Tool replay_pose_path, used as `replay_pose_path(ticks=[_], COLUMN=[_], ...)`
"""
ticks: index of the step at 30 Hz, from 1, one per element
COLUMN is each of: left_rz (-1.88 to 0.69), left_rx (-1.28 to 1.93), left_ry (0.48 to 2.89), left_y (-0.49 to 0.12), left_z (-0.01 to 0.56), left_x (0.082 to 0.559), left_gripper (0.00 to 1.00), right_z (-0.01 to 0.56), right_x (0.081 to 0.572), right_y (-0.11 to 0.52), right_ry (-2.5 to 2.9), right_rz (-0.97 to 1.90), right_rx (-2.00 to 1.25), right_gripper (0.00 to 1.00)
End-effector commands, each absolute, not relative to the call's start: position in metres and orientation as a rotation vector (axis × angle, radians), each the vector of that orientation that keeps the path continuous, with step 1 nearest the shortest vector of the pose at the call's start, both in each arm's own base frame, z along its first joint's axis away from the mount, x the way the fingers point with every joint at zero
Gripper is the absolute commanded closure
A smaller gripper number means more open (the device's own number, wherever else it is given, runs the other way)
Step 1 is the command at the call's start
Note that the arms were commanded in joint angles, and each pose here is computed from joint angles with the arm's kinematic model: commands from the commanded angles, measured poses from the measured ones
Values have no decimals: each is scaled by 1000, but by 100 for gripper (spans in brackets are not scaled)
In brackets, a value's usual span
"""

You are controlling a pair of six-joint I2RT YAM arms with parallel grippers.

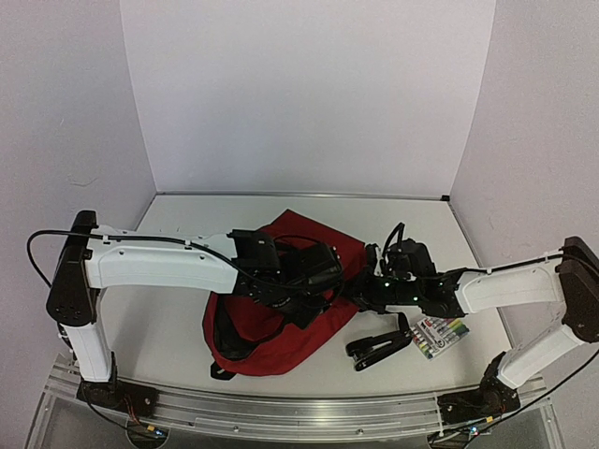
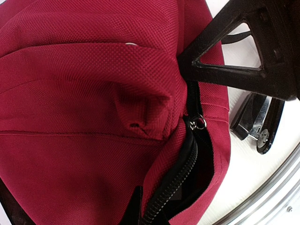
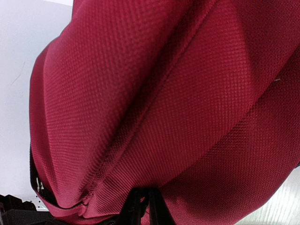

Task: Pack the student bag
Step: Zip the student bag at the center of the board.

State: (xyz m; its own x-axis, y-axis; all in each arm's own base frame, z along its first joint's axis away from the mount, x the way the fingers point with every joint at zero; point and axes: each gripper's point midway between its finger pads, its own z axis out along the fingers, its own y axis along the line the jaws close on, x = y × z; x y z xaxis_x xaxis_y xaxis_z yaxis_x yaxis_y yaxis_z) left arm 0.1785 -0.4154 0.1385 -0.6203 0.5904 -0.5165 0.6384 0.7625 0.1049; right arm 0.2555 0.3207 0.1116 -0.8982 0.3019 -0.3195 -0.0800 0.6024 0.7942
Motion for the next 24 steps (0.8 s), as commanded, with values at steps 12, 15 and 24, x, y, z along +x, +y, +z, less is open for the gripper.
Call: replay_pose_path(ticks=[12, 15, 24], left_rz=[-216, -303, -807], left_rx=[820, 786, 836], left_ry=[2494, 2492, 2434], left_y=[-404, -407, -428], left_z=[123, 133, 183], left_x=[178, 178, 156], left_gripper=[94, 85, 38], right_z=[169, 169, 163], right_x=[238, 228, 210], right_y=[337, 344, 351], right_ry=[2244, 2247, 2262], right_rz=[1370, 1375, 1355], right_rx=[4, -36, -59], right_gripper=[100, 100, 100])
